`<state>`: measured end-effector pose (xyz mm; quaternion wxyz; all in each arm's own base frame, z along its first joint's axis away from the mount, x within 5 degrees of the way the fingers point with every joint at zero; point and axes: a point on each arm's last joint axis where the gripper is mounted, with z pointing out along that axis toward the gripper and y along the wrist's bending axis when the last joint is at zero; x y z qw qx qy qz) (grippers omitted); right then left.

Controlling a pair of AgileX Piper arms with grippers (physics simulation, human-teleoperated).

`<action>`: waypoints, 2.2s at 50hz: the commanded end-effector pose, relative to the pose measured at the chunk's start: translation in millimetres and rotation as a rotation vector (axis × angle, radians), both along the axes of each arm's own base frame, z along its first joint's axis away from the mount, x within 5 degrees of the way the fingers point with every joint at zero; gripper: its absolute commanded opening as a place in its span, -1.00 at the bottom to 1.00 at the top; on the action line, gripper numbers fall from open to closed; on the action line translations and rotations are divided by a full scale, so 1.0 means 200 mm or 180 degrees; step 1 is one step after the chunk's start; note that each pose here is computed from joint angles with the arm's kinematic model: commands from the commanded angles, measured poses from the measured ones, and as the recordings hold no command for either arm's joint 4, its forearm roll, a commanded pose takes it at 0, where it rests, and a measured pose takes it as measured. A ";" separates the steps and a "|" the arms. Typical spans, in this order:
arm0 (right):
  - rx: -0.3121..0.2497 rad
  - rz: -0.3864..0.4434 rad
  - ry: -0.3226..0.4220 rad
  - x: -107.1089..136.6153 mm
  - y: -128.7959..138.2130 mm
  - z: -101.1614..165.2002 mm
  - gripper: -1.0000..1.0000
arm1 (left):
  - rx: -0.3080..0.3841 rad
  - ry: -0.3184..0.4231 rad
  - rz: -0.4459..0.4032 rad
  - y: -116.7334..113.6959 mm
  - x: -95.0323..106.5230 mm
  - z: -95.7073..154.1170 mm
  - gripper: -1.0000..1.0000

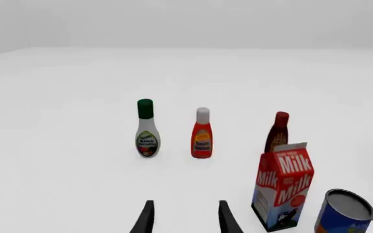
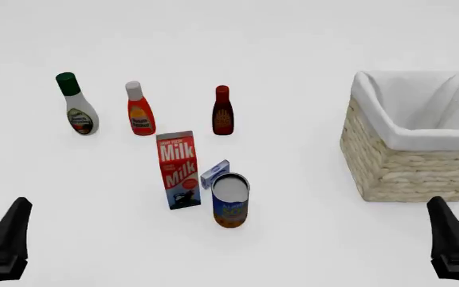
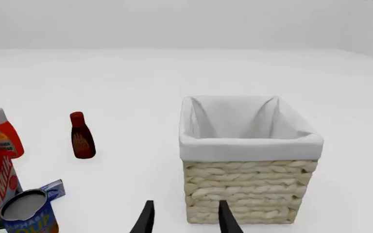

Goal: Pick the ketchup and place it in the basket.

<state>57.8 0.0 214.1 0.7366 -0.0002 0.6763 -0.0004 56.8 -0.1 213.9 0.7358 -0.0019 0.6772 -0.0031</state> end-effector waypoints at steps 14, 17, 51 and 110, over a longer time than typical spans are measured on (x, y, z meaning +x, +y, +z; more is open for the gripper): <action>0.0017 -0.0061 -0.0076 -0.01 -0.01 0.01 1.00 | 0.0113 0.0014 -0.0184 -0.03 0.25 0.16 1.00; 0.0071 -0.0083 -0.0096 -0.01 -0.01 0.02 1.00 | 0.0221 -0.0043 -0.0261 -0.05 0.27 0.22 1.00; 0.0072 -0.0156 -0.0216 -0.01 -0.01 0.04 1.00 | 0.0141 0.0439 -0.0239 -0.09 0.91 0.50 1.00; 0.0025 -0.0109 -0.0131 -0.01 -0.01 0.02 1.00 | 0.0323 0.1171 -0.0247 -0.14 1.73 0.54 1.00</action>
